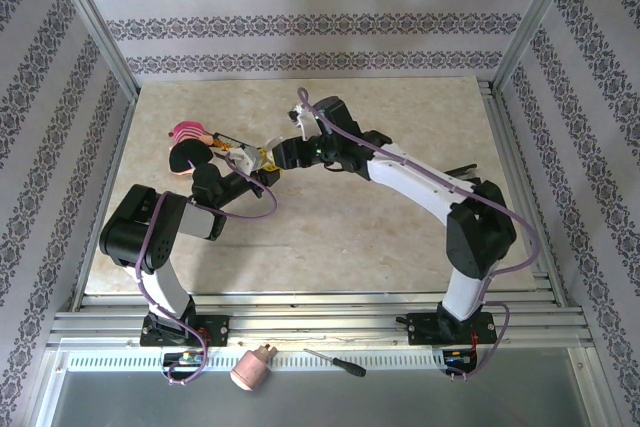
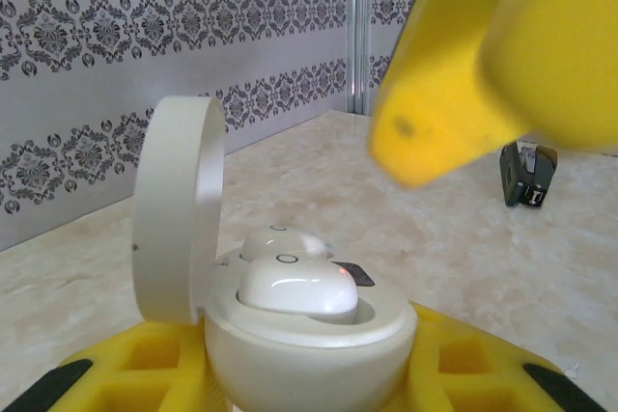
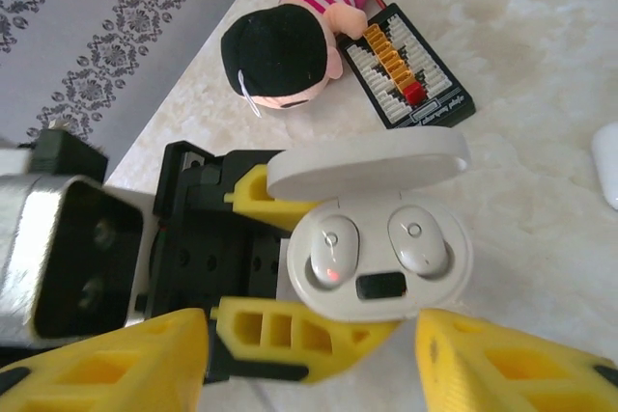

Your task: Insert wireless bluetooth earbuds into charging case

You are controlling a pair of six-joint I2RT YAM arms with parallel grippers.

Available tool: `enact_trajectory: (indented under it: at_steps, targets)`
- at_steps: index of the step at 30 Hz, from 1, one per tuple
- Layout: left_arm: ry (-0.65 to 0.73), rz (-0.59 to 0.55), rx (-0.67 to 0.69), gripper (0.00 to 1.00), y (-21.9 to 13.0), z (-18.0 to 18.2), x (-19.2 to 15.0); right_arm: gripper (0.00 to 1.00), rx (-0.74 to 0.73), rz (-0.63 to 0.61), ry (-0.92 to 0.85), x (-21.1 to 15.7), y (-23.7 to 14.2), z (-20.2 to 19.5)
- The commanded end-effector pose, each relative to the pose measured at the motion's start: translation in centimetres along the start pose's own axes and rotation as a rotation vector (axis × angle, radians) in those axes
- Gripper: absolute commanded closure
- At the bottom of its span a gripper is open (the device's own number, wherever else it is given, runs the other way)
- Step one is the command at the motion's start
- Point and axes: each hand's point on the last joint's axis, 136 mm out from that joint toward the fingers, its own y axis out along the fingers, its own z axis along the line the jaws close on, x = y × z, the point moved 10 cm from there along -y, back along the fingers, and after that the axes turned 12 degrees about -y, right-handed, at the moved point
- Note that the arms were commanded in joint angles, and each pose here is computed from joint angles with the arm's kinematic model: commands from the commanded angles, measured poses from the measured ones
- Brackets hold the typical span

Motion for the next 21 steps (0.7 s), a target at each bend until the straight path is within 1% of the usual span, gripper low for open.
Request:
enact_trajectory:
  at_steps: [1,4,7,12,16,21]
  targets:
    - [0.079,-0.067,-0.068,0.79,0.1,-0.9,1.6,0.35,-0.039,-0.065,-0.015,1.1,-2.4,-0.2]
    - [0.08,-0.066,-0.101,0.79,0.0,-1.1,1.8,0.3,-0.05,-0.083,0.026,2.0,-2.7,-1.2]
    - [0.075,-0.065,-0.134,0.79,0.0,-1.5,2.0,0.29,-0.054,-0.068,0.069,2.8,-2.2,-2.2]
    - [0.059,-0.06,-0.166,0.79,-0.3,-1.8,2.0,0.29,-0.042,-0.028,0.089,3.7,-0.1,-3.2]
    - [0.057,-0.068,-0.162,0.79,-0.4,-2.0,2.4,0.29,-0.024,0.001,0.114,3.2,1.3,-3.7]
    - [0.056,-0.079,-0.147,0.79,-0.4,-1.9,2.7,0.3,-0.014,0.028,0.128,2.1,1.4,-3.7]
